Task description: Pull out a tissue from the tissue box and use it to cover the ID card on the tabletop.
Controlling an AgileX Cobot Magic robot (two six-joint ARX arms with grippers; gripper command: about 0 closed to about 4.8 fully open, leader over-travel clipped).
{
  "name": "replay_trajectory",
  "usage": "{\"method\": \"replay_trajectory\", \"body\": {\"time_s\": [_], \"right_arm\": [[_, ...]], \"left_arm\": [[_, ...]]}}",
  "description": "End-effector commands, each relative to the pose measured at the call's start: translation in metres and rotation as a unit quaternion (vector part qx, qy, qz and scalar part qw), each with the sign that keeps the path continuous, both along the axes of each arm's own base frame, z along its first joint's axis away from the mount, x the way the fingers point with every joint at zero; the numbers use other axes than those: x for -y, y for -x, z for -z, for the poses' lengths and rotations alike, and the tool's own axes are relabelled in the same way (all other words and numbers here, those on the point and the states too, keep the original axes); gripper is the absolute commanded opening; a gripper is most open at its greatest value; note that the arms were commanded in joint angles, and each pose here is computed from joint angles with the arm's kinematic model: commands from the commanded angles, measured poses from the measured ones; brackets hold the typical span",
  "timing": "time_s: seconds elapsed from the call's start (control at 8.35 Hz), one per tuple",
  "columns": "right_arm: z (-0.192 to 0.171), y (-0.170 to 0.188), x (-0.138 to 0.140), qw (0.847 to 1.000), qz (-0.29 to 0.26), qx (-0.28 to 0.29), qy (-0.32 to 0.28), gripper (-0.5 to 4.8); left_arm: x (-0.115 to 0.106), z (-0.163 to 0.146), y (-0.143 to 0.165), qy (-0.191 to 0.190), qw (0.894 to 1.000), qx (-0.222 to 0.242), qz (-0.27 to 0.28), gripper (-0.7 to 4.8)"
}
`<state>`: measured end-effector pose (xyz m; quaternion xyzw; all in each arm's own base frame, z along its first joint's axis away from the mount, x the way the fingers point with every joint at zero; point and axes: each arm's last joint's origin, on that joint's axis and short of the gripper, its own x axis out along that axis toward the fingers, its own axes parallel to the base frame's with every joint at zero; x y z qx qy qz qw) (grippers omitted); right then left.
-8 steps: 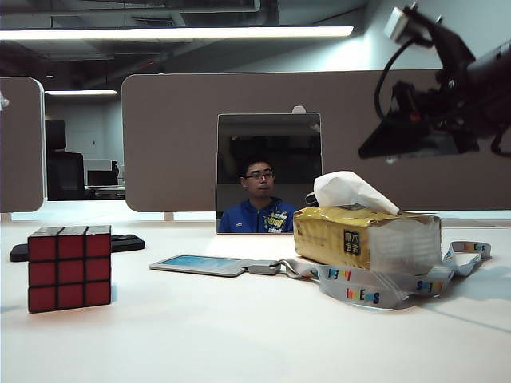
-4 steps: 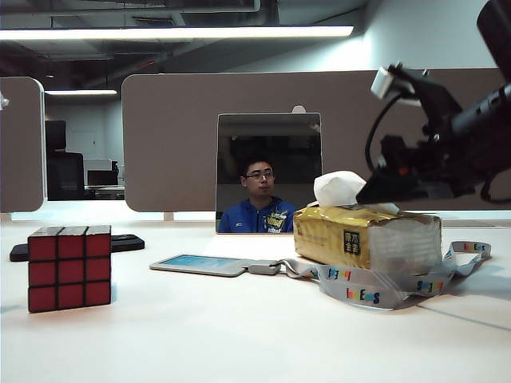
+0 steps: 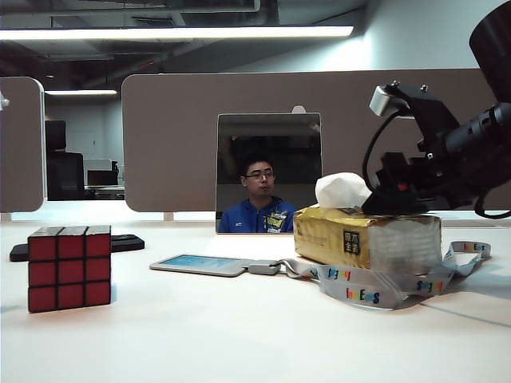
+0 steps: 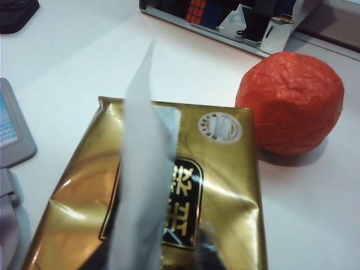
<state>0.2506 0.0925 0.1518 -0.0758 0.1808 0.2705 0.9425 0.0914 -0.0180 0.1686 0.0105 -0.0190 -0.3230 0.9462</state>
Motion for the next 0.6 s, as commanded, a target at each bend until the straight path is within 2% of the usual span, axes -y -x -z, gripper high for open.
{"method": "replay_trajectory", "body": {"time_s": [0.12, 0.24, 0.48, 0.6], "right_arm": [[-0.008, -0.003, -0.001, 0.999, -0.001, 0.035, -0.014, 0.41], [-0.009, -0.003, -0.002, 0.999, -0.002, 0.042, -0.016, -0.03], [-0.016, -0.005, -0.002, 0.997, -0.003, 0.076, -0.028, -0.03], [-0.026, -0.006, -0.004, 0.991, -0.023, 0.121, -0.052, -0.03]], "left_arm": [[0.0, -0.002, 0.0, 0.0, 1.0, 0.008, 0.003, -0.06], [0.0, -0.002, 0.0, 0.0, 1.0, 0.008, 0.003, -0.06], [0.0, -0.002, 0.0, 0.0, 1.0, 0.008, 0.002, -0.06], [0.0, -0.002, 0.0, 0.0, 1.0, 0.008, 0.001, -0.06]]}}
